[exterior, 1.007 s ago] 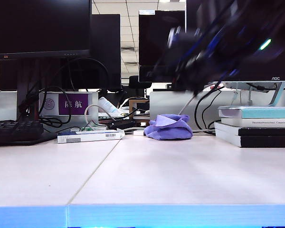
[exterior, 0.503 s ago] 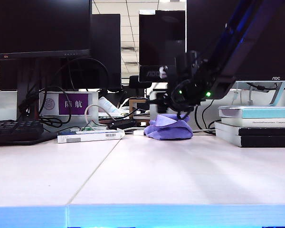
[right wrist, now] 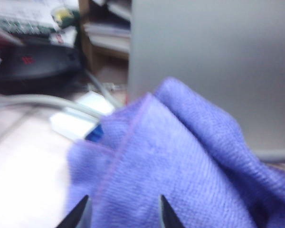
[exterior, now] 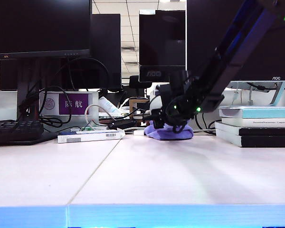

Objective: Wipe the table from front to back using the rag.

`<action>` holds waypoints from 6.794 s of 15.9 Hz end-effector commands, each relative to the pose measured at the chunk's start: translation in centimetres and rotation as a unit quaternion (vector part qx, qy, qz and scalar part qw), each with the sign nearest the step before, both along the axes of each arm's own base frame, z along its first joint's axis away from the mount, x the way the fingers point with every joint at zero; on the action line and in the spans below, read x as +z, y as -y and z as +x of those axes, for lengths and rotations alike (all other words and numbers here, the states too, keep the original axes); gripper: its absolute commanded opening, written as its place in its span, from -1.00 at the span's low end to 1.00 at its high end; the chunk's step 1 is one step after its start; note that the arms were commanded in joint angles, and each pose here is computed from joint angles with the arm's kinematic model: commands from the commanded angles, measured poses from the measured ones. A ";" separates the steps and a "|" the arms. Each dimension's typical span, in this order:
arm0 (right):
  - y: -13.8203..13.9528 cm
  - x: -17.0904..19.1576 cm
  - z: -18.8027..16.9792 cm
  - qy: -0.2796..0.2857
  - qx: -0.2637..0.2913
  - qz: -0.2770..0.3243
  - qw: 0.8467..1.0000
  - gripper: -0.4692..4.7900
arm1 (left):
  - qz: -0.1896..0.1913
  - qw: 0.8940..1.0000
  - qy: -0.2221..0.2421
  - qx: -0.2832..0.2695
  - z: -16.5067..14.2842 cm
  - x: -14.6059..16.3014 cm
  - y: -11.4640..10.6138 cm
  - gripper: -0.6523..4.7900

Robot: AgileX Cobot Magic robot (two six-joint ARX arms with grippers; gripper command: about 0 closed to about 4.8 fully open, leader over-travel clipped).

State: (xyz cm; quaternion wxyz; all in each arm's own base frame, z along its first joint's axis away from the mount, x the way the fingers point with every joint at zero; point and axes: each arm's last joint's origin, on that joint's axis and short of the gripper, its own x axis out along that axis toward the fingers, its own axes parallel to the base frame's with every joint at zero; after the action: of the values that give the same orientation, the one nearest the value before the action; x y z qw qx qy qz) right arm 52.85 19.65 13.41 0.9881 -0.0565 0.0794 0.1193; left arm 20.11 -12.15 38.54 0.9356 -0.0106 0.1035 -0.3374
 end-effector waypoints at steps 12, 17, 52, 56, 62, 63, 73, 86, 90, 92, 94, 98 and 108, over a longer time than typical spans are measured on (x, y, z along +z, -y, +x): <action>0.6 -1.7 3.6 -0.135 -0.013 -0.051 0.989 -0.84 | -0.003 1.000 0.000 -0.006 -0.1 0.2 0.0 -0.78; 0.2 0.1 2.7 -0.174 -0.009 -0.068 0.982 -0.84 | -0.003 1.000 0.000 -0.006 -0.1 0.2 0.0 -0.78; -2.8 0.0 -3.2 -0.364 0.041 -0.094 0.926 -0.85 | -0.002 1.000 0.001 -0.001 -0.1 0.2 0.0 -0.78; -0.8 -0.7 -6.2 -0.325 0.039 -0.077 0.942 -0.84 | -0.002 1.000 0.001 -0.001 -0.1 0.2 0.0 -0.78; 0.4 -0.9 -9.1 -0.349 0.039 -0.085 0.933 -0.84 | -0.002 1.000 0.001 -0.001 -0.1 0.2 0.0 -0.78; 0.9 -0.6 -10.1 -0.338 0.041 -0.077 0.937 -0.84 | -0.002 1.000 0.000 -0.001 -0.1 0.2 0.0 -0.78; 2.5 -1.3 -19.4 -0.365 0.056 -0.079 0.926 -0.85 | -0.002 1.000 0.000 -0.001 -0.1 0.2 0.0 -0.78; 3.9 -0.9 -28.9 -0.410 0.117 -0.104 0.899 -0.84 | -0.002 1.000 0.000 -0.001 -0.1 0.2 0.0 -0.78; 3.8 -0.4 -30.6 -0.420 0.124 -0.108 0.893 -0.85 | -0.002 1.000 0.000 -0.001 -0.1 0.2 0.0 -0.77; 4.0 -0.4 -31.4 -0.422 0.123 -0.105 0.892 -0.85 | -0.002 1.000 0.000 -0.001 -0.1 0.2 0.0 -0.77; 4.7 -1.1 -32.4 -0.430 0.121 -0.107 0.888 -0.85 | -0.002 1.000 0.000 -0.001 -0.1 0.2 0.0 -0.78; 4.8 -1.1 -33.4 -0.428 0.130 -0.110 0.888 -0.85 | -0.002 1.000 0.000 -0.001 -0.1 0.2 0.0 -0.78; 5.7 -1.6 -35.5 -0.430 0.144 -0.098 0.886 -0.85 | -0.002 1.000 0.000 -0.001 -0.1 0.2 0.0 -0.78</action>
State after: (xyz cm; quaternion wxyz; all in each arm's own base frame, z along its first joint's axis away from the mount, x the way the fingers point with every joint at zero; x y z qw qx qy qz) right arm 19.00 15.06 13.65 0.8643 -0.0854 0.4124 0.2749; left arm 20.08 -12.14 38.44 0.9347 -0.0100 0.1092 -0.3381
